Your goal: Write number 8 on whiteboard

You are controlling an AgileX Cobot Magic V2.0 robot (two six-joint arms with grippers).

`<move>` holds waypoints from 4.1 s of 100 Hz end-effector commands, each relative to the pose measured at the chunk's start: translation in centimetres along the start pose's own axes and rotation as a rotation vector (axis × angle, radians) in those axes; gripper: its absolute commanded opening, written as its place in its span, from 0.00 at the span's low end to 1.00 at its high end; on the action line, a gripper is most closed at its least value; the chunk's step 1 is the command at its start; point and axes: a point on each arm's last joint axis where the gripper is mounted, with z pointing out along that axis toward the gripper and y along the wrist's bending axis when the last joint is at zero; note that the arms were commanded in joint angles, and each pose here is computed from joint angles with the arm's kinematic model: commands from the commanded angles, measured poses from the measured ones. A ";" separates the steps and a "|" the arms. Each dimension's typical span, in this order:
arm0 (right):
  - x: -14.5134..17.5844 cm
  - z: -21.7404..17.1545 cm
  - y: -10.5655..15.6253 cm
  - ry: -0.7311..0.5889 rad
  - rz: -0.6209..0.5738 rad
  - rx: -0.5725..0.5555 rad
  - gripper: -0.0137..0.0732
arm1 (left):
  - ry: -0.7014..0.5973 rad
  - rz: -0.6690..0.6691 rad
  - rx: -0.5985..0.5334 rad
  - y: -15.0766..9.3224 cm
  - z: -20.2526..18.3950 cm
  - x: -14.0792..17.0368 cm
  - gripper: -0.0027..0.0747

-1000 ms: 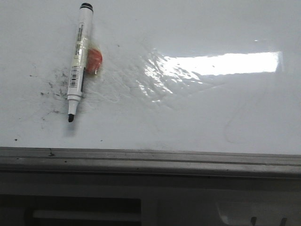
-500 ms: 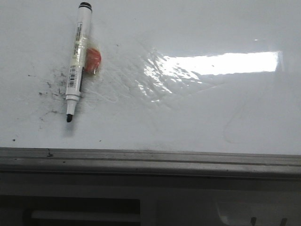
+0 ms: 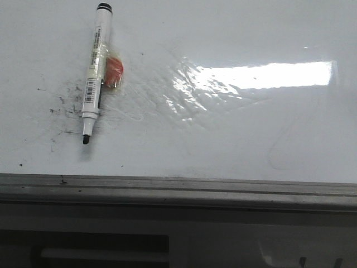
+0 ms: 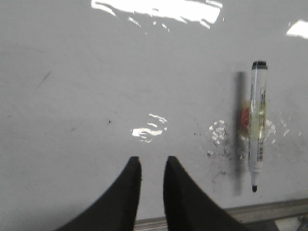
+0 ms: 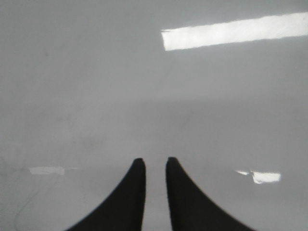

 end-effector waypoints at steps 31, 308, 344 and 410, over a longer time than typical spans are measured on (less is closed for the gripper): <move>-1.9 -0.2 0.4 -0.052 -0.031 -0.083 0.66 | 0.117 0.002 0.238 -2.9 4.1 -2.3 0.58; -4.3 11.8 17.7 0.146 -0.311 -1.186 0.66 | 0.220 0.682 0.848 -9.6 7.3 -2.0 0.01; -3.3 11.5 18.8 0.185 -0.323 -1.237 0.36 | 0.220 0.682 0.848 -9.6 7.3 -2.0 0.01; -4.5 9.3 13.8 -0.010 -0.437 -0.884 0.11 | 0.103 0.552 0.733 -8.5 3.7 -3.8 0.62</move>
